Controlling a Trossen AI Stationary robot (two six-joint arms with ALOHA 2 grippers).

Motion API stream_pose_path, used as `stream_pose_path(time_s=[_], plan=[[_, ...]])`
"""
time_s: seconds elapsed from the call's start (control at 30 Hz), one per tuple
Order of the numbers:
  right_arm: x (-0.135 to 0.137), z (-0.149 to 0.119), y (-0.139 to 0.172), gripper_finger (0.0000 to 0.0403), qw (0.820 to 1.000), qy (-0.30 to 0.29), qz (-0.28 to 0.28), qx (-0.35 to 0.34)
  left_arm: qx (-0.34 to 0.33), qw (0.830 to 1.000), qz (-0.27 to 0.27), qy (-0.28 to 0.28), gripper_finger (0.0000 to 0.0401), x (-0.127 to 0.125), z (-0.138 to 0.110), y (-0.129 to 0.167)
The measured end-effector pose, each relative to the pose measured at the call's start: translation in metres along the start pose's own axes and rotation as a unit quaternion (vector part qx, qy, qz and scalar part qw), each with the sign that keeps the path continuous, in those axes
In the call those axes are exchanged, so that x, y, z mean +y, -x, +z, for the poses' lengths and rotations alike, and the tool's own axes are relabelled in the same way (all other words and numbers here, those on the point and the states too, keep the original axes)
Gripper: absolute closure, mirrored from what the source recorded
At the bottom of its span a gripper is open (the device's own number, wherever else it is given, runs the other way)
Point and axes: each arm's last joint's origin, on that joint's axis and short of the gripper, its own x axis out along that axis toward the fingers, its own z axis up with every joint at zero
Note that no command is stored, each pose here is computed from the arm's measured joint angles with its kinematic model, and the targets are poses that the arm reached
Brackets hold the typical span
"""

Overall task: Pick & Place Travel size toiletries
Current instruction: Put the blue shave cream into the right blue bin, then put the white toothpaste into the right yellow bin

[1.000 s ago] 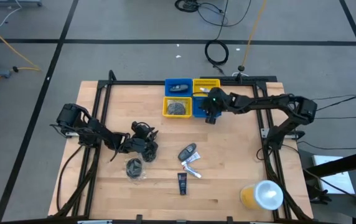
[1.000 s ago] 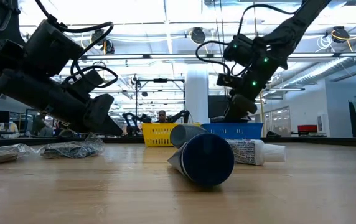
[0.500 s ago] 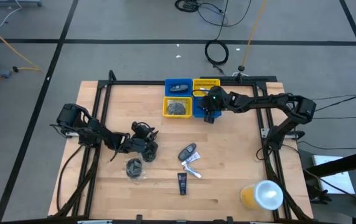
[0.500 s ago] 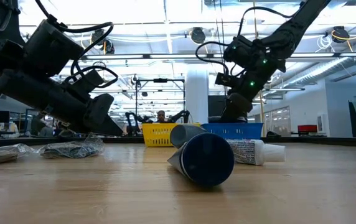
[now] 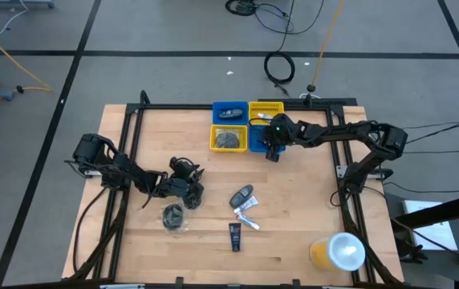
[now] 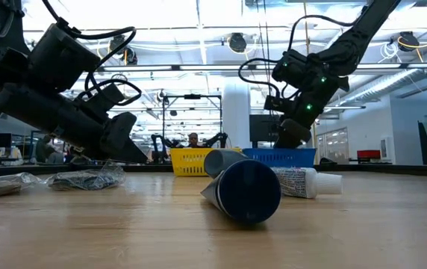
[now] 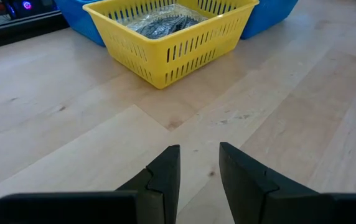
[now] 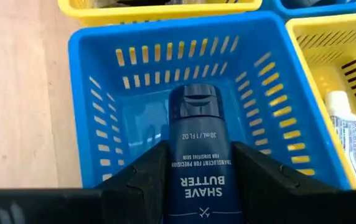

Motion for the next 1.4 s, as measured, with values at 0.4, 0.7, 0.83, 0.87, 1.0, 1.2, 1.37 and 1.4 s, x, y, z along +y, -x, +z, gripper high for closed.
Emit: stream_pose_path(time_s=[0.4,0.7,0.83,0.87,1.0,1.2,1.37,1.4], plan=[[-0.001,0.002,0.000,0.0206,1.000,0.002,-0.004,-0.011,0.000,1.000,0.000,0.000,0.0293,0.000,0.000,0.000],[0.004,0.017,0.011,0.0173,0.997,0.047,-0.039,-0.047,0.000,1.000,0.000,-0.001,0.0293,0.000,0.000,0.000],[0.019,0.030,0.029,0.0182,0.994,0.064,-0.031,-0.082,0.002,1.000,0.002,-0.004,0.0293,0.000,0.000,0.000],[0.023,0.031,0.032,0.0186,0.994,0.069,-0.024,-0.081,0.003,1.000,0.003,-0.006,0.0293,0.001,-0.001,0.000],[0.041,0.026,0.041,0.0207,0.997,0.063,0.014,-0.043,0.004,1.000,0.007,-0.005,0.0293,0.001,-0.001,0.000],[0.059,0.005,0.044,0.0245,0.993,0.017,0.097,0.064,0.004,1.000,0.008,-0.005,0.0293,0.001,-0.002,0.000],[0.061,-0.003,0.047,0.0278,0.991,-0.012,0.061,0.115,0.005,1.000,0.008,-0.003,0.0293,0.001,-0.002,0.000],[0.060,-0.005,0.047,0.0285,0.991,-0.021,0.045,0.124,0.005,1.000,0.008,-0.003,0.0293,0.001,-0.002,0.000]])
